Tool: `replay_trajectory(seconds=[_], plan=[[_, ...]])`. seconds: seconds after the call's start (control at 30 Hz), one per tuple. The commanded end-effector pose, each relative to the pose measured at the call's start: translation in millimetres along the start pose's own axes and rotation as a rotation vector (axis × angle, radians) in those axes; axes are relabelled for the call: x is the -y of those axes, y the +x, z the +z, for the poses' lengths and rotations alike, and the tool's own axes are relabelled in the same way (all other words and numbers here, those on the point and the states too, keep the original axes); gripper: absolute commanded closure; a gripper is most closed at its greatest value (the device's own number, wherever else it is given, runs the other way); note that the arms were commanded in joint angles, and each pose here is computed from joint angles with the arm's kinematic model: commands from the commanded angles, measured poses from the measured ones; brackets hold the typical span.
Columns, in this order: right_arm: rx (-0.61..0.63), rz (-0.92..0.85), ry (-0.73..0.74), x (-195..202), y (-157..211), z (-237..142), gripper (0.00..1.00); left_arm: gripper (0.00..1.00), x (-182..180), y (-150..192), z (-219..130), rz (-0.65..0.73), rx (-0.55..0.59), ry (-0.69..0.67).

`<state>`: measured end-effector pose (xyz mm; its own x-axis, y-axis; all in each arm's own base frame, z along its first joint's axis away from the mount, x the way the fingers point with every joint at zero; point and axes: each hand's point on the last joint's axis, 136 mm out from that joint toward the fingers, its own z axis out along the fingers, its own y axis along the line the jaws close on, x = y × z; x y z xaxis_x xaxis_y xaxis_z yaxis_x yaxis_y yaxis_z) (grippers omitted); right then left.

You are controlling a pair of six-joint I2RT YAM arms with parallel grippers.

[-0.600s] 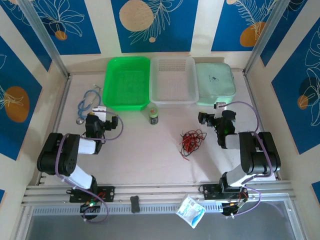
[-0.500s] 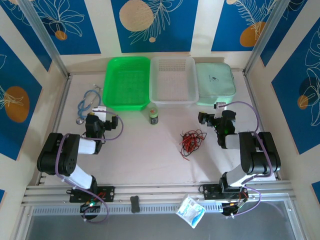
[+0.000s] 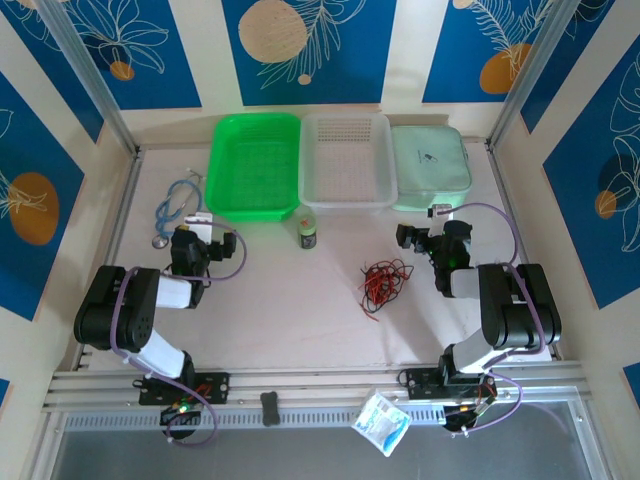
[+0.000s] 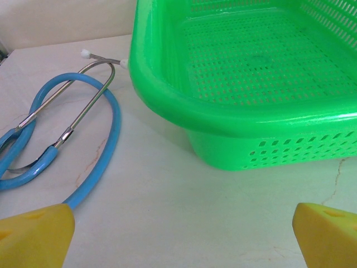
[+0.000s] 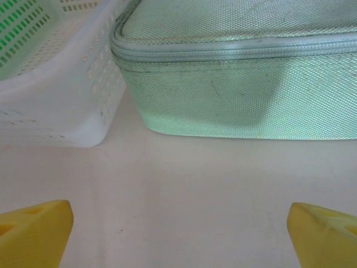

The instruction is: Untangle the cables

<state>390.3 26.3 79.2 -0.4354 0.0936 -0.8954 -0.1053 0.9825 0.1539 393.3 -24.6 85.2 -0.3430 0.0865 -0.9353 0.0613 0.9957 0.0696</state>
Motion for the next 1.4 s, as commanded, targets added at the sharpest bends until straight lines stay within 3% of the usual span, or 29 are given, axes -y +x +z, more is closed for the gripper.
replay_trajectory(seconds=[0.0,0.33,0.43,0.53,0.67,0.8,1.0,1.2,1.37], plan=[[0.049,-0.022,-0.014,-4,-16,0,0.01,0.0,-4,-6,1,0.005,0.018,-0.005],[0.054,-0.022,-0.019,-5,-17,-1,0.0,0.0,-6,-9,0,0.004,0.027,-0.015],[0.079,-0.035,0.01,-6,-31,-12,0.02,0.0,-19,-19,-10,-0.024,0.036,-0.09],[-0.001,-0.017,0.097,-3,-45,-28,0.02,0.0,-36,-40,-26,-0.038,0.03,-0.195],[-0.092,0.095,0.143,-4,-49,-57,0.02,0.0,-60,-54,-52,-0.217,-0.046,-0.347],[-0.182,0.182,0.163,-14,-54,-86,0.04,0.0,-50,-60,-63,-0.315,-0.104,-0.299],[-0.438,0.336,0.116,-50,-46,-127,0.07,0.0,-32,-64,-93,-0.428,-0.182,-0.23],[-0.71,0.503,0.009,-111,-3,-150,0.16,0.02,18,-60,-117,-0.509,-0.32,-0.004],[-0.873,0.586,0.057,-134,49,-148,0.23,0.03,58,-56,-137,-0.438,-0.412,0.127]])
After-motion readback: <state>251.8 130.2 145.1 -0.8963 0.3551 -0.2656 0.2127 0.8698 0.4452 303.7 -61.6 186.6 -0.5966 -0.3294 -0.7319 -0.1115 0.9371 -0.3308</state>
